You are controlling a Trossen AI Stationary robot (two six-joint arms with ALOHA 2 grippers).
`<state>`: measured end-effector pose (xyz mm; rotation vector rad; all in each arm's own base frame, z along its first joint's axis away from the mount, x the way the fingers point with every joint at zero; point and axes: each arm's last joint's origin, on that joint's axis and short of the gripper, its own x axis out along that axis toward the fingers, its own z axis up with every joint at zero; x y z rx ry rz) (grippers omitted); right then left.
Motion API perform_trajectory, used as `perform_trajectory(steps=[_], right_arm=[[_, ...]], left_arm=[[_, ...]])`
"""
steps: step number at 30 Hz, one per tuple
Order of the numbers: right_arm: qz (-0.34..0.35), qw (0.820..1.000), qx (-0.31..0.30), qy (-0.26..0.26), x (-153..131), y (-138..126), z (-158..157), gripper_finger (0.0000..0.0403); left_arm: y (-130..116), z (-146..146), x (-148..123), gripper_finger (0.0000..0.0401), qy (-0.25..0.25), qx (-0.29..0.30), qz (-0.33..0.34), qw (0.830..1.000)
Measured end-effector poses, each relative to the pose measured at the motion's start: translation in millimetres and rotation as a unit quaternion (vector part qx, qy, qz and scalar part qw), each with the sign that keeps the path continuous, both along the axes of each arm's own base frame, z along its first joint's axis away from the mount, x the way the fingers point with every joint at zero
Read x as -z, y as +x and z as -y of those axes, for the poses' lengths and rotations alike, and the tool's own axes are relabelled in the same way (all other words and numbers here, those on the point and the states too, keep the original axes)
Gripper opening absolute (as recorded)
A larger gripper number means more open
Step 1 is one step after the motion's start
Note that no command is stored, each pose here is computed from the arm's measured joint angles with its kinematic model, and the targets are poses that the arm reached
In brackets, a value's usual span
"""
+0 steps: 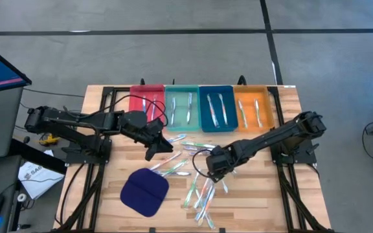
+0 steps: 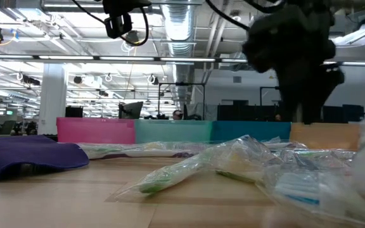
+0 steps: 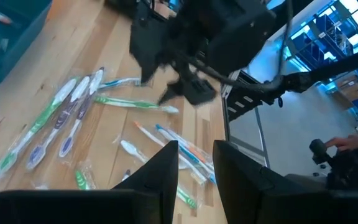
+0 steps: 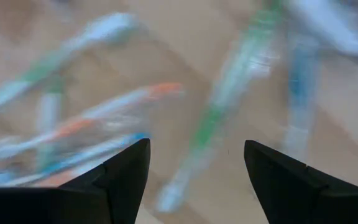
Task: Pick & Place Toothbrushes
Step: Put the green toothbrush into the orange bin
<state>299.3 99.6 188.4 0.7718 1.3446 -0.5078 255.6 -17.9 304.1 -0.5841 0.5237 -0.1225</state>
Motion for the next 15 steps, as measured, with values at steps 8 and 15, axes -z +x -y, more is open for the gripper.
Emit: perform_trajectory(steps=[8,15], right_arm=[[-0.033,0.999,0.008,0.024,14,2,-3,0.0256],[-0.024,0.999,0.017,0.029,14,4,-3,0.0256]], left_arm=[[1,0,-2,0.0094,0.0,-0.001,0.011,1.0],[1,0,-3,0.0094,0.001,-0.004,0.017,1.0]])
